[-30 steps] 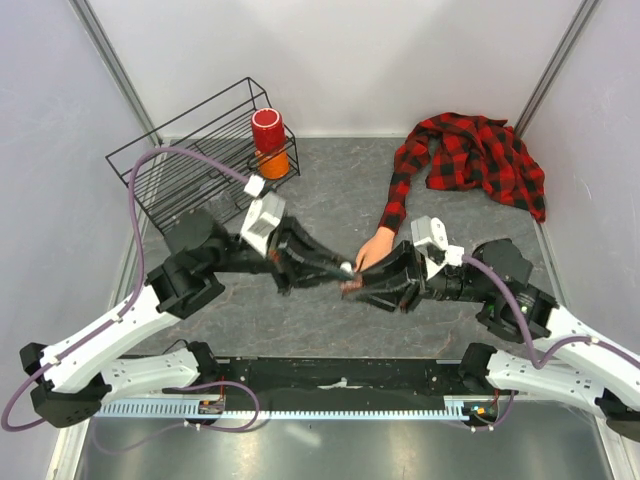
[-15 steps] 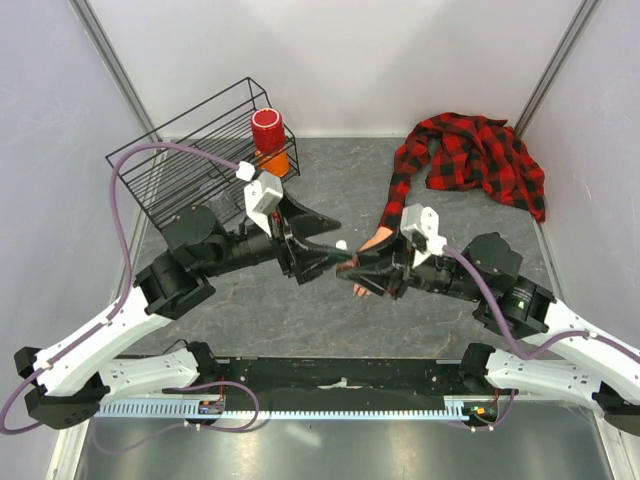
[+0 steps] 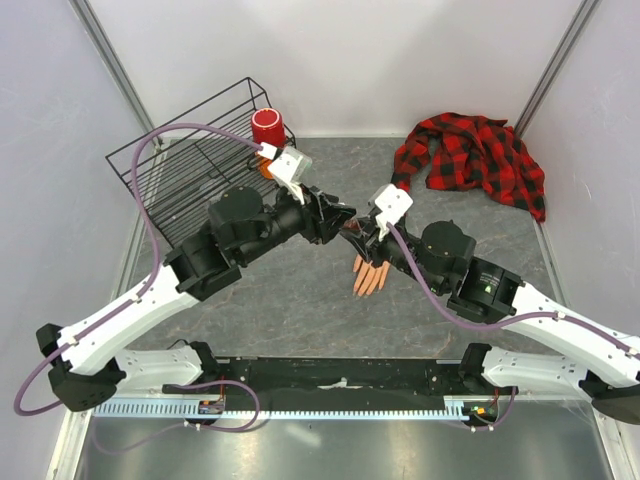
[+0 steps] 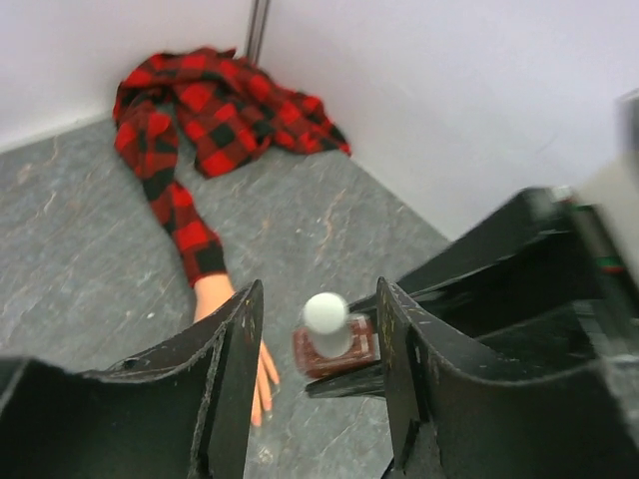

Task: Paint the nails

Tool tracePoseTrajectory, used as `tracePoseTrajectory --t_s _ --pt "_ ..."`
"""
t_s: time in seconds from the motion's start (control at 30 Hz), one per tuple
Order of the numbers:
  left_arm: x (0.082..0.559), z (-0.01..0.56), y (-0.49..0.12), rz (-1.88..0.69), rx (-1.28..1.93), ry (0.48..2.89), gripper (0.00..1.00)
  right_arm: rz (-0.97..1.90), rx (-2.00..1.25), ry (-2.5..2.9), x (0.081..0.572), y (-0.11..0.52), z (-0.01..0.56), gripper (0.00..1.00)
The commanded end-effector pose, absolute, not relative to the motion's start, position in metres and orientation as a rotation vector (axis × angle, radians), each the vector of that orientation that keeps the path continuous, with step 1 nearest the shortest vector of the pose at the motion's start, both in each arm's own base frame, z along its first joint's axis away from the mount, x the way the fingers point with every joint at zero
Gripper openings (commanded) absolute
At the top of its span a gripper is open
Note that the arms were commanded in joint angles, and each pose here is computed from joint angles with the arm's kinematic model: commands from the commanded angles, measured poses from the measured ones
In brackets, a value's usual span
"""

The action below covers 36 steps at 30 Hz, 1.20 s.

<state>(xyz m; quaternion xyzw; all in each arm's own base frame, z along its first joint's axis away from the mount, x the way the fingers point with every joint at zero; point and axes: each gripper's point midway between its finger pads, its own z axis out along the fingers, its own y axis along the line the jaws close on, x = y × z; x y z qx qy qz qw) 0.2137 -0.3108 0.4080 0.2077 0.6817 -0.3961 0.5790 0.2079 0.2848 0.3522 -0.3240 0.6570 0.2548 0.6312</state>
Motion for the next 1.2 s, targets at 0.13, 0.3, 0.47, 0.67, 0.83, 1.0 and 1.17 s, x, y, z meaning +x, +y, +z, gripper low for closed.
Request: tracePoseTrajectory --t_s 0.13,0.3,0.47,0.67,0.83,1.0,1.17 --pt "0.219 0.418 -0.313 -0.909 0.486 1.576 0.36 0.580 -0.653 1.406 0.211 0.274 0.396 0.00" --pt "0.198 0.424 -0.326 -1.019 0.621 1.482 0.02 0.672 -0.718 1.357 0.192 0.279 0.401 0.00" --pt "0.136 0.418 -0.339 -1.336 0.982 1.305 0.02 1.082 -1.096 1.106 0.095 0.300 0.407 0.00" --pt "0.136 0.417 -0.324 -1.417 0.976 1.267 0.02 1.411 -1.236 0.869 0.023 0.284 0.429 0.00" --pt "0.162 0.421 -0.311 -1.317 0.835 1.349 0.14 1.388 -1.188 0.910 0.031 0.284 0.429 0.00" --pt "0.167 0.430 -0.294 -1.241 0.751 1.423 0.72 1.214 -1.043 1.084 0.076 0.288 0.420 0.00" --pt "0.172 0.446 -0.270 -1.164 0.614 1.411 0.74 0.959 -0.899 1.298 0.134 0.289 0.400 0.00"
